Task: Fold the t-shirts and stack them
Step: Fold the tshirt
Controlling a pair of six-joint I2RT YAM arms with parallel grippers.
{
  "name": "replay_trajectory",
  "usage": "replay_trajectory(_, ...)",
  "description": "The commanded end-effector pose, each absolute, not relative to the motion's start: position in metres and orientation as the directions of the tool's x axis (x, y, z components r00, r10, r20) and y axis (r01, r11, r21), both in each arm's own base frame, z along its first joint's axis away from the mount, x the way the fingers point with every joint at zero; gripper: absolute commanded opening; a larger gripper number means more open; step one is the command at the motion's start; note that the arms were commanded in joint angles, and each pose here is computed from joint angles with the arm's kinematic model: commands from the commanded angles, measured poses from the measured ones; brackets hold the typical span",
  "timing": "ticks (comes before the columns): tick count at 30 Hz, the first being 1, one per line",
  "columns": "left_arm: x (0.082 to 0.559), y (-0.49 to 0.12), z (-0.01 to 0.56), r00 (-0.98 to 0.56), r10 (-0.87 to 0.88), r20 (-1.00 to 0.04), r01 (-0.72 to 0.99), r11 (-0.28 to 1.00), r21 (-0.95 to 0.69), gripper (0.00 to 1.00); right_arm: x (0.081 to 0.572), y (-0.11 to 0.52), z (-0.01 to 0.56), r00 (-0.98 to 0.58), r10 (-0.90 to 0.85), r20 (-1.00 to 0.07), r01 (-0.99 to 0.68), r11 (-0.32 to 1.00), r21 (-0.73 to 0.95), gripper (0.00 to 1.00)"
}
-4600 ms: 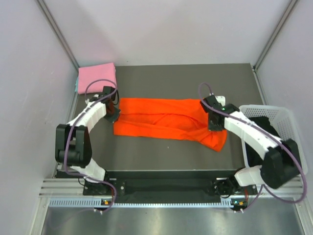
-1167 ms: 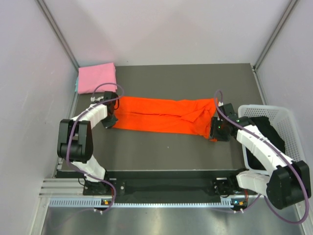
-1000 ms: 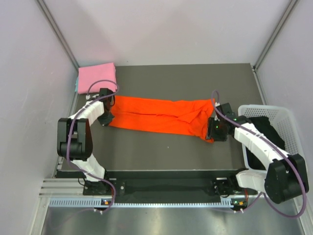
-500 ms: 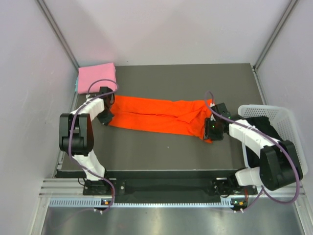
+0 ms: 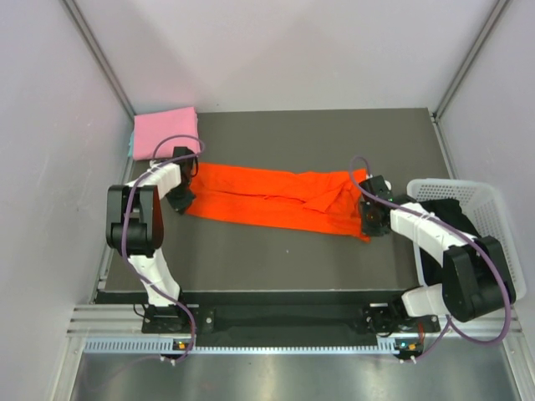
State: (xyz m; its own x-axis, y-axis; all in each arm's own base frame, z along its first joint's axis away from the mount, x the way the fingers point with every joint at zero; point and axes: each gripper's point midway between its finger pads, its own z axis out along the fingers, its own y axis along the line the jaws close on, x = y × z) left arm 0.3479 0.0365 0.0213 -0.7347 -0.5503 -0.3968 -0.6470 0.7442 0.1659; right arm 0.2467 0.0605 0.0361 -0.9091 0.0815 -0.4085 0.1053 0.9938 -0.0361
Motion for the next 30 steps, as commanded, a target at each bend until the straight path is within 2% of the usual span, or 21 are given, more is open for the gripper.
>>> replay_trajectory(1, 0.35, 0.058, 0.026, -0.725, -0.529, -0.441, -0.664, 0.706, 0.246, 0.0, 0.262, 0.044, 0.06, -0.869, 0.095, -0.485, 0.169, 0.979, -0.11, 0.0)
replay_trajectory(6, 0.354, 0.055, 0.033, -0.705, -0.543, -0.456, -0.679, 0.702, 0.214, 0.0, 0.266, 0.046, 0.057, -0.879, 0.098, -0.467, 0.171, 0.978, -0.117, 0.01)
replay_trajectory(10, 0.359, 0.04, 0.044, -0.683, -0.584, -0.44, -0.689, 0.714, 0.122, 0.23, 0.269, 0.054, 0.054, -0.887, 0.118, -0.447, 0.173, 0.981, -0.085, 0.12)
replay_trajectory(11, 0.358, 0.036, 0.045, -0.686, -0.581, -0.438, -0.683, 0.722, 0.112, 0.26, 0.269, 0.053, 0.056, -0.883, 0.128, -0.451, 0.186, 0.979, -0.087, 0.17)
replay_trajectory(17, 0.353, 0.047, 0.07, -0.675, -0.562, -0.477, -0.696, 0.7, 0.159, 0.44, 0.266, 0.051, 0.073, -0.881, 0.154, -0.448, 0.216, 0.972, -0.091, 0.31)
replay_trajectory(19, 0.354, 0.046, 0.081, -0.68, -0.56, -0.474, -0.69, 0.708, 0.153, 0.45, 0.266, 0.047, 0.09, -0.858, 0.195, -0.475, 0.265, 0.961, -0.084, 0.33)
replay_trajectory(23, 0.374, 0.024, 0.121, -0.668, -0.53, -0.523, -0.609, 0.793, -0.025, 0.48, 0.28, 0.063, 0.123, -0.787, 0.295, -0.542, 0.318, 0.947, 0.052, 0.4)
replay_trajectory(24, 0.378, 0.012, 0.125, -0.682, -0.521, -0.513, -0.564, 0.822, -0.085, 0.66, 0.284, 0.07, 0.128, -0.775, 0.324, -0.543, 0.324, 0.941, 0.098, 0.41)
replay_trajectory(25, 0.388, 0.001, 0.132, -0.683, -0.511, -0.522, -0.514, 0.844, -0.154, 0.78, 0.291, 0.077, 0.13, -0.756, 0.367, -0.542, 0.344, 0.927, 0.149, 0.42)
replay_trajectory(26, 0.387, -0.01, 0.136, -0.698, -0.497, -0.515, -0.467, 0.862, -0.2, 0.83, 0.295, 0.084, 0.132, -0.751, 0.387, -0.536, 0.344, 0.921, 0.183, 0.44)
replay_trajectory(27, 0.388, -0.03, 0.139, -0.725, -0.491, -0.483, -0.404, 0.871, -0.28, 0.83, 0.302, 0.098, 0.134, -0.745, 0.409, -0.526, 0.325, 0.912, 0.249, 0.47)
replay_trajectory(30, 0.385, -0.061, 0.144, -0.77, -0.454, -0.449, -0.296, 0.877, -0.379, 0.83, 0.318, 0.131, 0.129, -0.736, 0.462, -0.494, 0.312, 0.88, 0.358, 0.49)
